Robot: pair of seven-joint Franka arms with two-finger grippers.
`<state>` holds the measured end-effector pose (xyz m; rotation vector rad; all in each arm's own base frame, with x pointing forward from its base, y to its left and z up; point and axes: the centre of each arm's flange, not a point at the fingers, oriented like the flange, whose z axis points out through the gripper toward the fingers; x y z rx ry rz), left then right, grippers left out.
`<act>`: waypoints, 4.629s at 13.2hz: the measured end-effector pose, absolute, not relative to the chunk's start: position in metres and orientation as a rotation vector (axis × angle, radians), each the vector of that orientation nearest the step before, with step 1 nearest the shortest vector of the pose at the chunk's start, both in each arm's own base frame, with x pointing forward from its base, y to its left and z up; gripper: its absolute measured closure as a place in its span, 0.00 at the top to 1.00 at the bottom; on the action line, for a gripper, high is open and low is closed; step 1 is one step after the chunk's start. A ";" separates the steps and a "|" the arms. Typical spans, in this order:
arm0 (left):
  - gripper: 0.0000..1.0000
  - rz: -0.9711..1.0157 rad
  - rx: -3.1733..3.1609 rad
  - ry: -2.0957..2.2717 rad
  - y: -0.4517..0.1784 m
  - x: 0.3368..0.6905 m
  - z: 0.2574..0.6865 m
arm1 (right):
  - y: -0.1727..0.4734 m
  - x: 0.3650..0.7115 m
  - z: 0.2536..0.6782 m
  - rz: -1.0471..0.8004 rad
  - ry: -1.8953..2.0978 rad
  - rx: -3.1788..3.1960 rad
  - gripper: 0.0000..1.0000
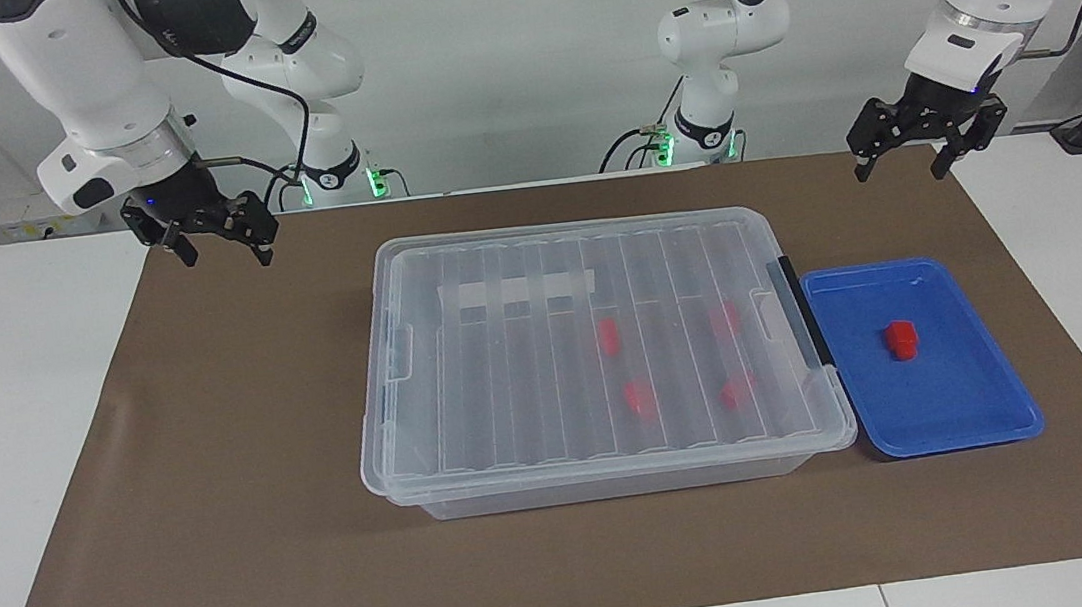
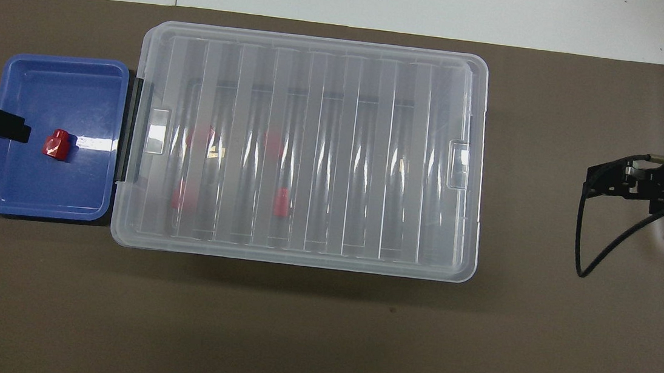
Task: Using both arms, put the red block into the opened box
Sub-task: 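Reach the right gripper to the clear lid's edge and grip it, then slide the lid away from the blue tray while the left gripper reaches the block, then grasp the red block in the blue tray with the left gripper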
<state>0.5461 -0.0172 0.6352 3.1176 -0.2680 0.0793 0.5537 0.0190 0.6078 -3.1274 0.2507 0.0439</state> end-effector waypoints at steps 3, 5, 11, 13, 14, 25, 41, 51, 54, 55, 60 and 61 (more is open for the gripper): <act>1.00 0.079 3.118 -0.268 -0.017 0.546 0.635 | 0.019 0.554 0.608 0.043 0.251 -3.127 1.00; 1.00 0.079 3.118 -0.268 -0.017 0.546 0.635 | 0.019 0.555 0.609 0.025 0.250 -3.126 1.00; 1.00 0.079 3.118 -0.268 -0.017 0.546 0.635 | 0.027 0.565 0.585 -0.068 0.230 -3.120 1.00; 1.00 0.079 3.118 -0.268 -0.017 0.546 0.635 | 0.048 0.567 0.570 -0.089 0.216 -3.117 0.99; 1.00 0.079 3.118 -0.268 -0.017 0.546 0.635 | 0.062 0.567 0.561 -0.097 0.212 -3.115 0.93; 1.00 0.079 3.118 -0.268 -0.017 0.546 0.635 | 0.147 0.577 0.473 -0.131 0.102 -3.167 0.91; 1.00 0.065 3.122 -0.237 -0.010 0.545 0.634 | 0.076 0.564 0.462 -0.057 0.024 -3.194 0.89; 1.00 0.288 3.145 -0.035 0.063 0.556 0.516 | -0.021 0.567 0.459 -0.026 -0.207 -3.194 0.89; 1.00 0.307 3.141 -0.053 0.070 0.576 0.444 | -0.037 0.566 0.460 -0.023 -0.249 -3.192 0.89; 1.00 0.310 3.141 -0.090 0.072 0.578 0.421 | -0.043 0.565 0.460 -0.022 -0.261 -3.191 0.89; 1.00 0.269 3.137 -0.245 0.081 0.587 0.357 | -0.064 0.564 0.460 -0.019 -0.282 -3.190 0.89; 1.00 0.262 3.137 -0.252 0.085 0.587 0.350 | -0.064 0.564 0.460 -0.018 -0.283 -3.190 0.89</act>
